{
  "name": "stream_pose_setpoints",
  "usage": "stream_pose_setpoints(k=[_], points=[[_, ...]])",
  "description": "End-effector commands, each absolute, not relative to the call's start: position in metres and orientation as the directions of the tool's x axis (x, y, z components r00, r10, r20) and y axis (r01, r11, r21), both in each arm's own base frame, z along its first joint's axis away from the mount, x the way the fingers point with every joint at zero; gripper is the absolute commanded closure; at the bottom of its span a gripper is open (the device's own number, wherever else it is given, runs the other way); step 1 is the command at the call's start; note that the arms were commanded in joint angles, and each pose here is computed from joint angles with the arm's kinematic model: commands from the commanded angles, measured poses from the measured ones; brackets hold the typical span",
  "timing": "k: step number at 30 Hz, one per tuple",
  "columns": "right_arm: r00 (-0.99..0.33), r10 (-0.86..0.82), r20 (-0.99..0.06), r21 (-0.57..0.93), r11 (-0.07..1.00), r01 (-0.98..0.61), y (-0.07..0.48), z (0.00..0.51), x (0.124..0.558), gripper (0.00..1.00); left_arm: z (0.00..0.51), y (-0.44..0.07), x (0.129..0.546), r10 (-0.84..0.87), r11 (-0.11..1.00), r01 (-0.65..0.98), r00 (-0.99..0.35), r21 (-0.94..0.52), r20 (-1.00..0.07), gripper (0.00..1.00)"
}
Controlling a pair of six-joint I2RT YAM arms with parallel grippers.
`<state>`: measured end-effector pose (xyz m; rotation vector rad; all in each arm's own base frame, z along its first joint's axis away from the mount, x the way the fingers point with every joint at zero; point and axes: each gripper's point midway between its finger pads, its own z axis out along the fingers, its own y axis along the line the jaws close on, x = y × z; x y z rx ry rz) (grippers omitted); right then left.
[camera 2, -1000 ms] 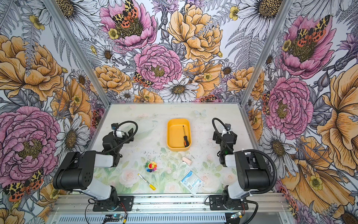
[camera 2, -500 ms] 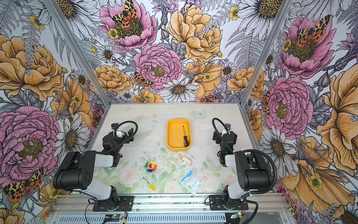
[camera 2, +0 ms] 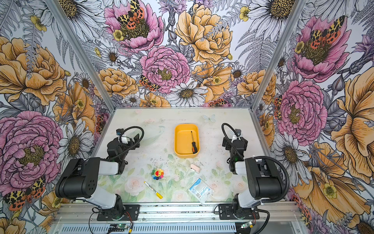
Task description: Put the screwdriver in the bin
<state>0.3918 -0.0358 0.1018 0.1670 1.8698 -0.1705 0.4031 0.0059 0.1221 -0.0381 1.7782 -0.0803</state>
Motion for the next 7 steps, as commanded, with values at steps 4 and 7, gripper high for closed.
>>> stream_pose_setpoints(k=[4,7], points=[[-0.266,0.021,-0.964,-0.036,0.978,0.206,-0.0354,0.1131,0.3984,0.00,0.1292,0.0078,0.4070,-0.059,0.998,0.011,-0.186,-0.062,-0.981,0.01],[-0.265,0.021,-0.964,-0.036,0.978,0.207,-0.0359,0.1133,0.3984,0.01,0.1289,0.0078,0.4069,-0.059,0.998,0.011,-0.188,-0.062,-0.980,0.01]])
